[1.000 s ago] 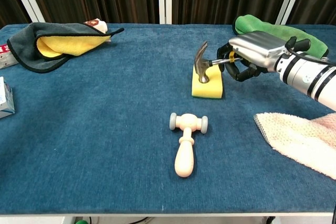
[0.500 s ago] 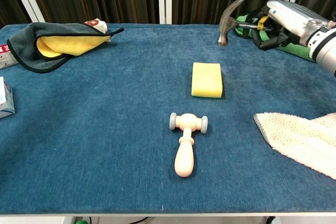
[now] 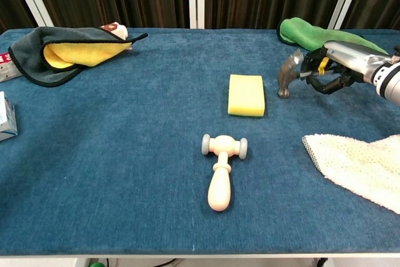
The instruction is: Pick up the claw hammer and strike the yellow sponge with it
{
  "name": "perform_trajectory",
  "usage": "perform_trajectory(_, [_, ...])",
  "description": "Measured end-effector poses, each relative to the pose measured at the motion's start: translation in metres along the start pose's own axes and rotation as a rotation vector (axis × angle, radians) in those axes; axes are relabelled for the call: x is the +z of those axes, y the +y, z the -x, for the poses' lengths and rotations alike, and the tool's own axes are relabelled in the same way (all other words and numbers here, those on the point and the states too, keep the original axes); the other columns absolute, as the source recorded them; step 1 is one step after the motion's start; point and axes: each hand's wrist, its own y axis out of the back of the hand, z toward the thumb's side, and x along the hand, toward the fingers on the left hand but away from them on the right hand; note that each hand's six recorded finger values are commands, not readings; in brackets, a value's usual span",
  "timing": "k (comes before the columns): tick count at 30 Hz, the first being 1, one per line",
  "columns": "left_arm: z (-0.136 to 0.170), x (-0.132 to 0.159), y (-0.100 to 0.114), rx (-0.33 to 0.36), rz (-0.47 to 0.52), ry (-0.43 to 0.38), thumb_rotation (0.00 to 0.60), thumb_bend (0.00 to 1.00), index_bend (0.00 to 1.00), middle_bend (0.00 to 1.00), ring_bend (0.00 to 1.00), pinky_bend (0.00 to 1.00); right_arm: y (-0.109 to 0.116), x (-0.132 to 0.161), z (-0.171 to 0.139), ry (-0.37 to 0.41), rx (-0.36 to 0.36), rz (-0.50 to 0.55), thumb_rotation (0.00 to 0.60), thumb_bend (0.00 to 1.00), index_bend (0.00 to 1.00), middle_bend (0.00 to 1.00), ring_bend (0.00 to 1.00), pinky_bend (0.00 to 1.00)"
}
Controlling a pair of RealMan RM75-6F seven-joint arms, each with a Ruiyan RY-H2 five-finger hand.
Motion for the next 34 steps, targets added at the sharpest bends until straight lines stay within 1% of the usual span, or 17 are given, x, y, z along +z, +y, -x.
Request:
perform_trajectory(2, [0.000, 0.000, 0.000, -0.005, -0.001, 0.001, 0.600, 0.12, 0.28, 0.18, 0.08, 0.11, 0.004, -0.001, -0.003, -0.003, 0.002, 0.005, 0.600, 0.07, 0.09, 0.16, 0.03, 0.00])
perform_trajectory(5, [-0.002, -0.001, -0.001, -0.012, -0.005, 0.003, 0.600, 0.12, 0.28, 0.18, 0.08, 0.11, 0.012, -0.004, -0.009, -0.008, 0.004, -0.001, 0.600, 0.00, 0.02, 0.12, 0.00, 0.00])
perform_trajectory(8, [-0.004, -0.003, 0.000, -0.015, -0.008, 0.009, 0.600, 0.12, 0.28, 0.18, 0.08, 0.11, 0.026, -0.006, -0.019, -0.010, -0.008, -0.001, 0.600, 0.00, 0.00, 0.10, 0.00, 0.00])
perform_trajectory(10, [-0.004, -0.006, 0.001, -0.014, -0.014, 0.015, 0.600, 0.12, 0.28, 0.18, 0.08, 0.11, 0.037, -0.009, -0.027, -0.013, -0.030, 0.000, 0.600, 0.02, 0.00, 0.11, 0.00, 0.00])
perform_trajectory(13, [-0.003, -0.012, 0.004, -0.015, -0.024, 0.034, 0.600, 0.12, 0.28, 0.18, 0.08, 0.11, 0.061, -0.016, -0.044, -0.025, -0.077, -0.010, 0.600, 0.08, 0.01, 0.15, 0.00, 0.00])
perform_trajectory(16, [-0.001, -0.022, 0.006, -0.030, -0.041, 0.068, 0.600, 0.12, 0.28, 0.18, 0.08, 0.11, 0.086, -0.024, -0.067, -0.046, -0.114, -0.027, 0.600, 0.08, 0.01, 0.16, 0.00, 0.00])
perform_trajectory(19, [0.003, -0.035, 0.009, -0.045, -0.072, 0.119, 0.600, 0.12, 0.28, 0.18, 0.08, 0.11, 0.112, -0.034, -0.095, -0.075, -0.154, -0.040, 0.600, 0.08, 0.02, 0.14, 0.00, 0.00])
perform_trajectory(20, [0.006, -0.040, 0.010, -0.047, -0.079, 0.137, 0.600, 0.12, 0.28, 0.18, 0.08, 0.11, 0.122, -0.040, -0.109, -0.091, -0.173, -0.046, 0.600, 0.08, 0.02, 0.14, 0.00, 0.00])
perform_trajectory(23, [0.016, -0.052, 0.015, -0.040, -0.088, 0.191, 0.600, 0.12, 0.28, 0.18, 0.08, 0.11, 0.141, -0.054, -0.145, -0.131, -0.213, -0.055, 0.600, 0.09, 0.02, 0.13, 0.00, 0.00])
perform_trajectory(25, [0.024, -0.057, 0.020, -0.030, -0.094, 0.216, 0.600, 0.12, 0.28, 0.18, 0.08, 0.11, 0.144, -0.060, -0.161, -0.143, -0.219, -0.038, 0.600, 0.09, 0.02, 0.12, 0.00, 0.00])
perform_trajectory(28, [0.036, -0.061, 0.025, -0.022, -0.105, 0.240, 0.600, 0.12, 0.28, 0.18, 0.08, 0.11, 0.142, -0.068, -0.181, -0.155, -0.221, 0.012, 0.600, 0.10, 0.02, 0.12, 0.00, 0.00])
perform_trajectory(32, [0.048, -0.060, 0.031, -0.022, -0.125, 0.251, 0.600, 0.12, 0.28, 0.18, 0.08, 0.11, 0.142, -0.080, -0.211, -0.167, -0.253, 0.069, 0.600, 0.10, 0.02, 0.12, 0.00, 0.00])
perform_trajectory(34, [0.052, -0.060, 0.031, -0.025, -0.127, 0.253, 0.600, 0.12, 0.28, 0.18, 0.08, 0.11, 0.142, -0.084, -0.219, -0.163, -0.261, 0.074, 0.600, 0.10, 0.02, 0.12, 0.00, 0.00])
